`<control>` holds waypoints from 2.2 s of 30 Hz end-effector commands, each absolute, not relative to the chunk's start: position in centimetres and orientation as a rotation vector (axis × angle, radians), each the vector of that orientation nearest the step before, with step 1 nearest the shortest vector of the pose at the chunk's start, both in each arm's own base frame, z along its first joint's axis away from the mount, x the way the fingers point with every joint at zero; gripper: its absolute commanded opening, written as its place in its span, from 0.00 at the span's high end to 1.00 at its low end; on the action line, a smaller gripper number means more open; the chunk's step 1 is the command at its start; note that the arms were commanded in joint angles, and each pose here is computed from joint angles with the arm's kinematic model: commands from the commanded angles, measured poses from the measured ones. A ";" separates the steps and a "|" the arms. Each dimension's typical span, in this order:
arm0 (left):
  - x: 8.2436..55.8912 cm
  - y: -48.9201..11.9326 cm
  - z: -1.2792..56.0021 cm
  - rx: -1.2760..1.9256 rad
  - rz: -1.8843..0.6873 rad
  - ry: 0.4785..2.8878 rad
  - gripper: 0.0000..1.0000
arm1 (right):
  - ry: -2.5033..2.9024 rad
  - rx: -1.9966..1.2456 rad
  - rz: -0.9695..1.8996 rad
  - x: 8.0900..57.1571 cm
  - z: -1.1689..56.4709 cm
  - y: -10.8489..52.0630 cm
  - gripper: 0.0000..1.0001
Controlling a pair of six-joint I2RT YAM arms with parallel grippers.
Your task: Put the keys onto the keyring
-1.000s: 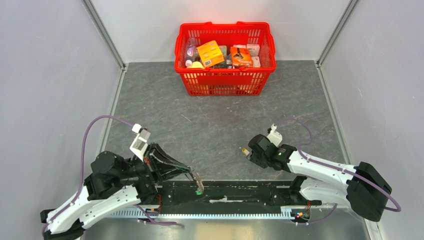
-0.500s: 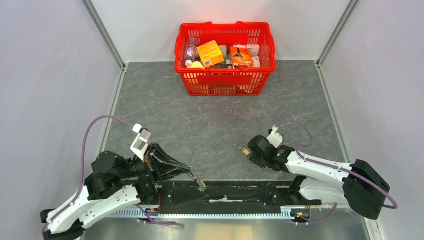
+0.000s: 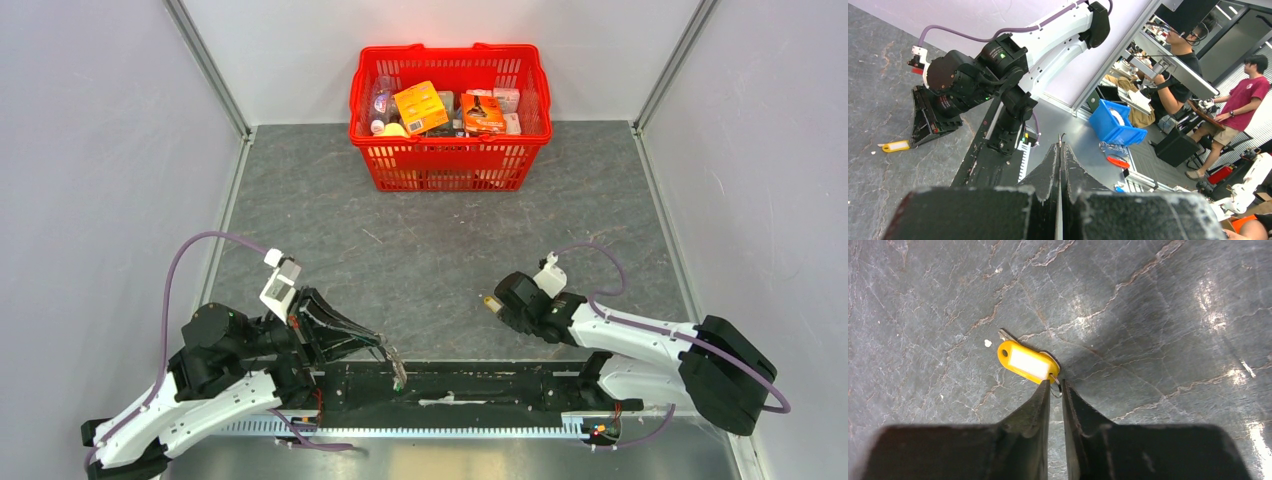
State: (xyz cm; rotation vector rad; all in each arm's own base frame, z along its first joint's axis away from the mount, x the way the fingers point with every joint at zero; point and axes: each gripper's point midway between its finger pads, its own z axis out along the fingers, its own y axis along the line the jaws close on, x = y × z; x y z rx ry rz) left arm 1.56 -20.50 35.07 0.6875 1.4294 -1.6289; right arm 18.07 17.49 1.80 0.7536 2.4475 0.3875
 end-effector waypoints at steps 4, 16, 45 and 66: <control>1.2 -20.1 36.6 0.698 -1.634 1.364 0.98 | 2.396 0.794 0.342 18.7 1.5 16.5 0.92; 1.3 -20.1 36.7 0.687 -1.635 1.379 0.98 | 2.382 0.462 0.395 19.2 9.4 17.1 1.00; 2.0 -23.0 36.9 0.726 -1.666 1.558 0.98 | 1.876 -1.200 1.146 7.6 35.1 24.3 1.00; 7.5 -23.2 35.7 0.598 -1.358 1.581 0.98 | 1.877 -1.329 1.593 5.8 39.2 30.6 1.00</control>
